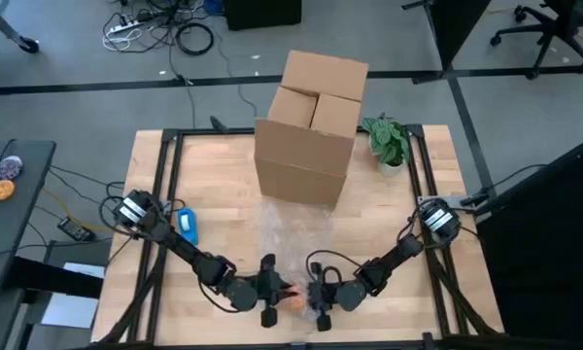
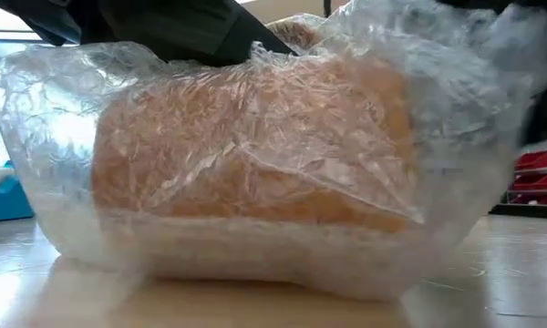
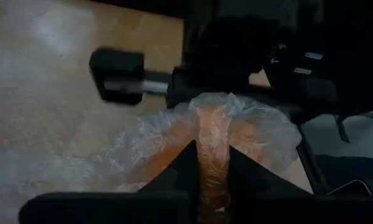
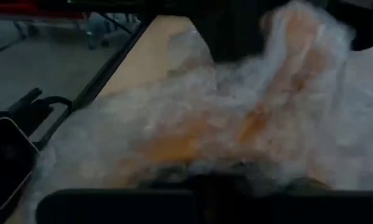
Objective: Wrap mug
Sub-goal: Wrap the orange mug using the transparent bubble wrap
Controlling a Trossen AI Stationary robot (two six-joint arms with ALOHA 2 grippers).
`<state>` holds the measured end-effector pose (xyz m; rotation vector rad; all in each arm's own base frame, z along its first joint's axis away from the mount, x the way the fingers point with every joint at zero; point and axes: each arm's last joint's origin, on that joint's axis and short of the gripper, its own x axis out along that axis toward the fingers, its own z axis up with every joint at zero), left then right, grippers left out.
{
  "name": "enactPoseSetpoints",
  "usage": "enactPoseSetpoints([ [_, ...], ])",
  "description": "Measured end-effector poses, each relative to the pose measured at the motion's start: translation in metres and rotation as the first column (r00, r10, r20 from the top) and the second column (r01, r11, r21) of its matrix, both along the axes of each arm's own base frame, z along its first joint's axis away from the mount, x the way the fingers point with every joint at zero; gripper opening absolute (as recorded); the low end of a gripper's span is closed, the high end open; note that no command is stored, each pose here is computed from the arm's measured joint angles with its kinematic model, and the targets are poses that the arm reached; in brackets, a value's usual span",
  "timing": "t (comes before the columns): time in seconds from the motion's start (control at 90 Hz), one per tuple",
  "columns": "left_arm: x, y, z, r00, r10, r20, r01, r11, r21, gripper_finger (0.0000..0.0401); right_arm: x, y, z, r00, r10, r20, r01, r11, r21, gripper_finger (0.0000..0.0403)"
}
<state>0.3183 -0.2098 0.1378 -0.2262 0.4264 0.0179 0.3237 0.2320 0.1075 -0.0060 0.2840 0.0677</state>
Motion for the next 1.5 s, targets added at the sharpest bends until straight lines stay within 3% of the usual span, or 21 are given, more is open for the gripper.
enactPoseSetpoints([
  [0.411,0.0,0.0,0.0,1.0,0.002,-0.003,-0.002,1.0,-0.003,0.0032,-0.067,0.013,0.057,0.952,-0.005,-0.307,0.012,1.0,0.02,0.0],
  [0.556,0.0,0.0,0.0,1.0,0.003,-0.003,-0.003,1.0,-0.004,0.0032,-0.091,0.019,0.052,0.911,-0.051,-0.41,0.073,0.997,0.039,0.0],
  [0.7,0.0,0.0,-0.001,1.0,0.01,-0.005,-0.01,1.0,-0.02,0.0032,-0.099,0.029,0.029,0.885,-0.086,-0.457,0.13,0.989,0.066,0.0],
  [0.822,0.0,0.0,-0.001,1.0,0.013,-0.005,-0.013,1.0,-0.024,0.0032,-0.085,0.038,0.001,0.906,-0.071,-0.416,0.127,0.986,0.108,0.0],
  [0.922,0.0,0.0,-0.001,1.0,0.018,-0.006,-0.018,0.999,-0.034,0.0032,-0.062,0.043,-0.014,0.96,-0.039,-0.279,0.086,0.983,0.16,0.0],
  [1.089,-0.001,0.001,-0.001,0.999,0.03,-0.016,-0.031,0.998,-0.06,0.0033,-0.034,0.034,-0.017,0.997,-0.069,-0.034,0.071,0.996,0.062,0.0],
  [1.244,-0.002,0.001,-0.003,0.999,0.039,-0.033,-0.041,0.996,-0.078,0.0033,-0.024,0.026,-0.014,0.998,-0.06,-0.019,0.06,0.998,0.013,0.0],
  [1.5,-0.002,0.001,-0.003,0.998,0.031,-0.045,-0.035,0.996,-0.086,0.0033,-0.031,0.032,0.0,0.999,-0.048,-0.005,0.048,0.999,-0.004,0.0],
])
